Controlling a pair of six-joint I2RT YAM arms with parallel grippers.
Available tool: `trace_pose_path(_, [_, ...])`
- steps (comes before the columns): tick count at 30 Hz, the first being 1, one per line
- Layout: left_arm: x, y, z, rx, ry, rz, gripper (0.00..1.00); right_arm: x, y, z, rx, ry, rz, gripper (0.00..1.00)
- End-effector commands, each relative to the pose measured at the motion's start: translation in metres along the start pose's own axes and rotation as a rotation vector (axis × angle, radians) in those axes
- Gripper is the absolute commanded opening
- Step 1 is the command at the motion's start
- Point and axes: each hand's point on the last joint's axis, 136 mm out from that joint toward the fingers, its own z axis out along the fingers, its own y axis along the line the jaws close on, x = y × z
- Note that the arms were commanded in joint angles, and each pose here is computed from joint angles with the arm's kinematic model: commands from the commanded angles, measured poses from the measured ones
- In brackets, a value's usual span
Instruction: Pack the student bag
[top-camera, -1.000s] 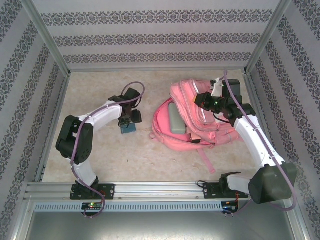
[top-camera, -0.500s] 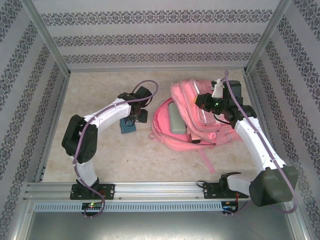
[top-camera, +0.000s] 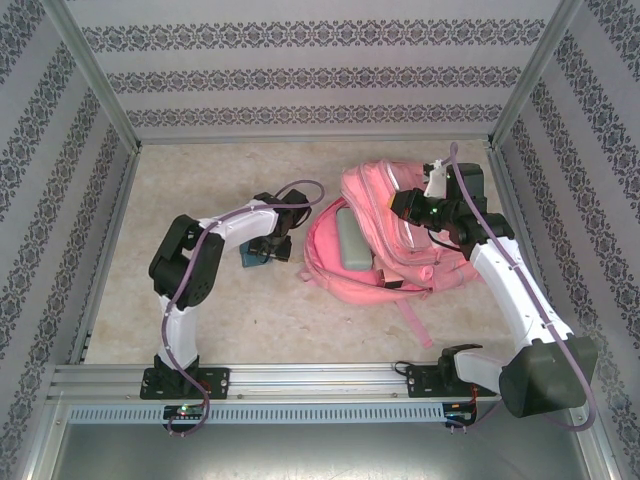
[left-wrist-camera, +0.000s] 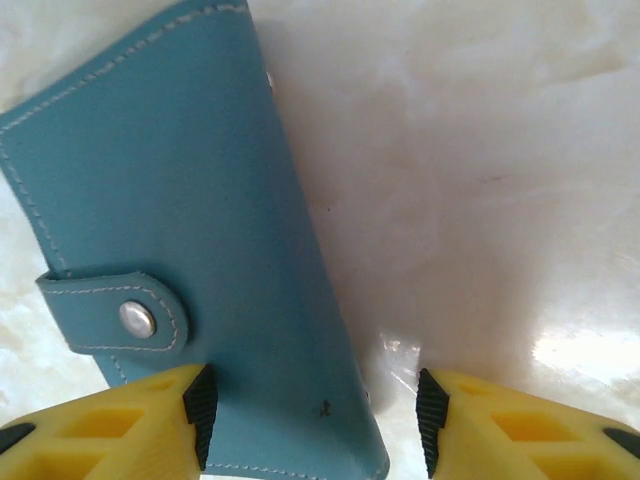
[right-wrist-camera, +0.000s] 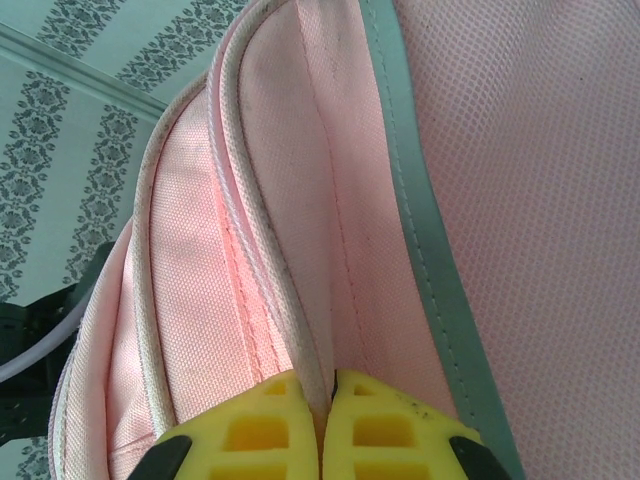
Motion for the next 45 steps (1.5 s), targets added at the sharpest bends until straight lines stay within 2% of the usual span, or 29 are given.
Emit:
trace_pose_path(1, [0.006, 0.006, 0.004, -0.057, 0.025, 0.021, 0.54, -0.003, 0.015, -0.009, -0.045, -0.025, -0.024, 0.04])
trace_pose_path(3, [0.008, 0.007, 0.008, -0.068, 0.035, 0.023, 0.51, -0.003, 0.015, -0.01, -0.044, -0.025, -0.026, 0.04])
trace_pose_path(5, [0.011, 0.007, 0.011, -0.075, 0.042, 0.026, 0.43, -0.004, 0.016, -0.01, -0.045, -0.027, -0.028, 0.04])
trace_pose_path(6, [0.011, 0.008, 0.011, -0.077, 0.042, 0.026, 0.34, -0.004, 0.016, -0.01, -0.045, -0.027, -0.027, 0.04])
trace_pose_path(7, [0.012, 0.009, 0.009, -0.078, 0.041, 0.022, 0.19, -0.004, 0.016, -0.01, -0.044, -0.026, -0.027, 0.04])
trace_pose_path(8, [0.011, 0.01, 0.005, -0.075, 0.031, 0.016, 0.09, -0.004, 0.016, -0.009, -0.045, -0.024, -0.026, 0.04])
trace_pose_path(9, [0.009, 0.011, -0.001, -0.066, 0.016, 0.006, 0.02, -0.004, 0.016, -0.009, -0.044, -0.023, -0.026, 0.04])
trace_pose_path(10, [0.006, 0.011, -0.01, -0.05, -0.005, -0.004, 0.0, -0.004, 0.016, -0.01, -0.044, -0.025, -0.027, 0.04])
trace_pose_path(16, [-0.019, 0.001, -0.086, 0.157, -0.16, -0.073, 0.0, -0.005, 0.014, -0.008, -0.042, -0.025, -0.026, 0.04])
trace_pose_path(23, [-0.033, -0.057, -0.182, 0.701, -0.304, -0.13, 0.0, -0.009, 0.017, -0.008, -0.047, -0.03, -0.028, 0.04])
trace_pose_path(28, [-0.028, -0.099, -0.214, 0.984, -0.298, -0.159, 0.0, -0.009, 0.016, -0.006, -0.045, -0.027, -0.026, 0.04])
trace_pose_path(31, [-0.019, -0.121, -0.209, 1.023, -0.257, -0.155, 0.0, -0.009, 0.016, -0.005, -0.046, -0.026, -0.024, 0.04])
trace_pose_path(34, [-0.011, -0.136, -0.187, 0.998, -0.194, -0.171, 0.0, -0.01, 0.017, -0.005, -0.049, -0.025, -0.025, 0.04])
trace_pose_path(37, [-0.003, -0.134, -0.151, 0.902, -0.132, -0.217, 0.0, -0.011, 0.017, -0.005, -0.049, -0.025, -0.025, 0.04])
trace_pose_path(42, [0.006, -0.132, -0.107, 0.772, -0.074, -0.218, 0.0, -0.01, 0.017, -0.004, -0.047, -0.021, -0.022, 0.04])
trace_pose_path(45, [0.007, -0.133, -0.09, 0.683, -0.065, -0.194, 0.11, -0.011, 0.017, -0.002, -0.048, -0.019, -0.019, 0.04])
